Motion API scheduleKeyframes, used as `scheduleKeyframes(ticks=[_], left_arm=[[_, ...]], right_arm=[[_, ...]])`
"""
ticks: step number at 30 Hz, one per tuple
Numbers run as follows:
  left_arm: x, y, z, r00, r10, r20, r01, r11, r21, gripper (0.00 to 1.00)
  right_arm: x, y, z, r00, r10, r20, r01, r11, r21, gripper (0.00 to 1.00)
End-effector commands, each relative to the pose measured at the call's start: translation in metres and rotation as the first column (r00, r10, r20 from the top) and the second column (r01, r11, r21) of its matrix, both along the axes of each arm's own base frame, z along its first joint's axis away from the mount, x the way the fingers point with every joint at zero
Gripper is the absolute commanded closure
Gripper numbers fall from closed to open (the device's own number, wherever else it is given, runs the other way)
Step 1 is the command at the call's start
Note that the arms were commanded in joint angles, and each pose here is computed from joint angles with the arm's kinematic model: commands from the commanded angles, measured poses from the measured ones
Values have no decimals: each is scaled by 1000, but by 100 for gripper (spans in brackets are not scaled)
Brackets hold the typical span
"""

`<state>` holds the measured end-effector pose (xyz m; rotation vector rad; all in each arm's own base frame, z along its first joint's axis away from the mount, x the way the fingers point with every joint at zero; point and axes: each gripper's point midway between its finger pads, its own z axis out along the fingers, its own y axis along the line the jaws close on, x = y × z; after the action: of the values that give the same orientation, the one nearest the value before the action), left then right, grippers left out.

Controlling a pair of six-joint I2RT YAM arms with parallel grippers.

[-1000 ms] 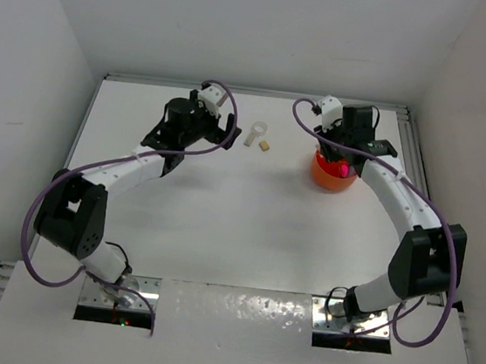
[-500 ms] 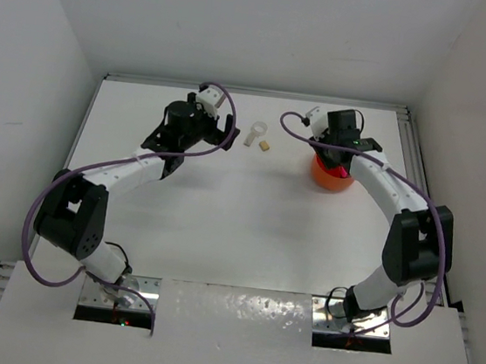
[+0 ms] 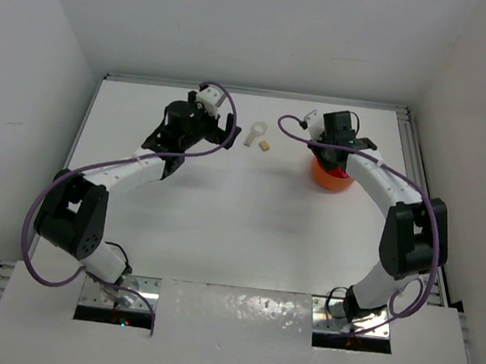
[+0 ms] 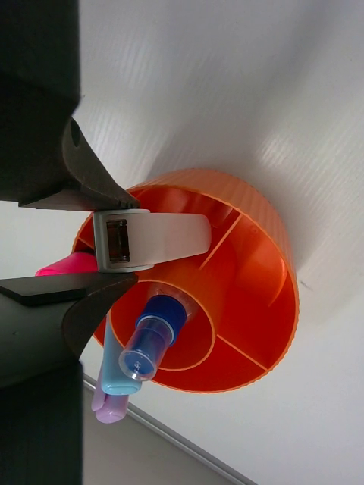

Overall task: Sort the stationery into containers
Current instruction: Place the stapler in the storage box, then pick up the stationery from the center of the board.

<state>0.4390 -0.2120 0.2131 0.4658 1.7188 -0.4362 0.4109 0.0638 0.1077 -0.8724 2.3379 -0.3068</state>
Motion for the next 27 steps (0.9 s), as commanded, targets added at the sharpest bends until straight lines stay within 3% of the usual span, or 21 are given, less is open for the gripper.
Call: scheduleKeyframes(ticks=[1, 3, 7, 17, 22, 24, 25, 27], left_arm=[[-1, -4, 25, 997, -10, 73, 12, 999, -32, 0], [-1, -4, 26, 997, -10, 77, 13, 999, -32, 0], [-1, -5, 24, 997, -12, 77, 14, 999, -29, 0], [-1, -6, 24, 996, -23, 81, 26, 999, -28, 0], [0, -5, 20, 998, -1, 68, 4, 999, -46, 0], [0, -3, 22, 997, 16, 70, -11, 998, -65, 0], [-1, -2, 20, 997, 21, 75, -16, 997, -70, 0], [-2, 1, 19, 996, 33, 78, -28, 997, -72, 0]], right_arm=[[6, 2, 6, 999, -20, 31, 20, 1000, -1, 82], [4, 3, 8, 999, -15, 30, 15, 1000, 1, 70], [2, 6, 13, 999, -8, 34, 8, 1000, 0, 57], [1, 17, 53, 991, -33, 132, 26, 998, 57, 52], [-1, 25, 107, 944, -169, 283, 95, 962, 256, 53], [-1, 29, 115, 903, -297, 311, 150, 895, 419, 56], [0, 33, 138, 860, -375, 346, 143, 828, 542, 57], [-5, 28, 132, 830, -462, 312, 177, 749, 638, 61]])
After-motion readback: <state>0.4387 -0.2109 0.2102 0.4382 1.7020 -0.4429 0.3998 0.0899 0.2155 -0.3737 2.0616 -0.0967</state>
